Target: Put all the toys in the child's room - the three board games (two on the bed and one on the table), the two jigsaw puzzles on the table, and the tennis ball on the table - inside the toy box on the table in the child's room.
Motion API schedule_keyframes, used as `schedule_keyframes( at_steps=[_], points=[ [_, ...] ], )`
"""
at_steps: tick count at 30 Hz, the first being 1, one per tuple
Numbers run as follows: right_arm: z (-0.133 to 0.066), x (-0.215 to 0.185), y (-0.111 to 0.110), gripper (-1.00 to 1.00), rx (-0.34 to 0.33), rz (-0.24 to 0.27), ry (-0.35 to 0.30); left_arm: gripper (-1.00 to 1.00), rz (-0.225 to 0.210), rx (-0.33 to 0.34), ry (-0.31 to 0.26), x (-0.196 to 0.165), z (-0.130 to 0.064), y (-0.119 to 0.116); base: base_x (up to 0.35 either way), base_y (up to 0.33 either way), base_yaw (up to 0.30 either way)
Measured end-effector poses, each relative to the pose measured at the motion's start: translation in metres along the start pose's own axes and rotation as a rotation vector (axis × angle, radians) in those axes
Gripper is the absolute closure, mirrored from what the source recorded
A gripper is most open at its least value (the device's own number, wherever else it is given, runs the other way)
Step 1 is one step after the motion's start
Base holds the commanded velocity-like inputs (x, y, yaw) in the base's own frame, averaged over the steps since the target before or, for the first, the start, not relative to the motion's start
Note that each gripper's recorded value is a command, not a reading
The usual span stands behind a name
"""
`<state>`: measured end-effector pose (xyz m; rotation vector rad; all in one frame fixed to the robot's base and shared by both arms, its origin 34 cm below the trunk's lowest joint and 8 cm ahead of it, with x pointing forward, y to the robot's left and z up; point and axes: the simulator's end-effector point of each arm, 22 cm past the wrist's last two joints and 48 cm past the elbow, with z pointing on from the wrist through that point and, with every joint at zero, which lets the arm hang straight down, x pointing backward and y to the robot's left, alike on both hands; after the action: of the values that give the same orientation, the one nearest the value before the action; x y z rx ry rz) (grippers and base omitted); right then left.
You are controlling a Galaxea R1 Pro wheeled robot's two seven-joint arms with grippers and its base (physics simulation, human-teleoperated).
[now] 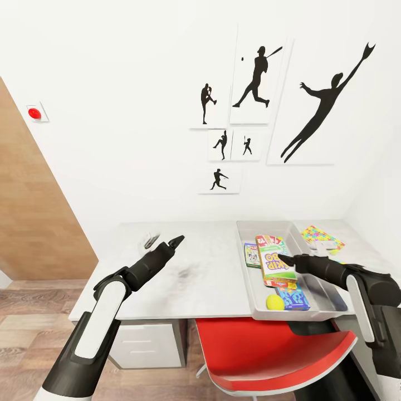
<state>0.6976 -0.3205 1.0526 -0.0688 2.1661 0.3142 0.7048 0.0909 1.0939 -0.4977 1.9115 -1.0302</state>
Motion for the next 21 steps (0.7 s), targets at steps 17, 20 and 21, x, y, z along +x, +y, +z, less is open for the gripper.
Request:
schedule_keyframes(
  at_steps=[17,20,21],
  points=[
    [0.0004,-0.0020,0.0014,-1.00,-0.001,0.001,-0.004,-1.00,0.003,0.041,0.001,0.0000,-0.0005,-0.0082,0.000,0.000,0.000],
    [0.0004,-0.0022,0.0015,-1.00,-0.001,0.001,-0.004,-1.00,0.004,0.040,0.002,0.0003,-0.0003,-0.0080,0.000,-0.004,0.000],
    [0.0003,-0.0023,0.0015,-1.00,-0.001,0.001,-0.004,-1.00,0.004,0.039,0.002,0.0004,-0.0003,-0.0079,0.000,-0.041,0.000]
  ],
)
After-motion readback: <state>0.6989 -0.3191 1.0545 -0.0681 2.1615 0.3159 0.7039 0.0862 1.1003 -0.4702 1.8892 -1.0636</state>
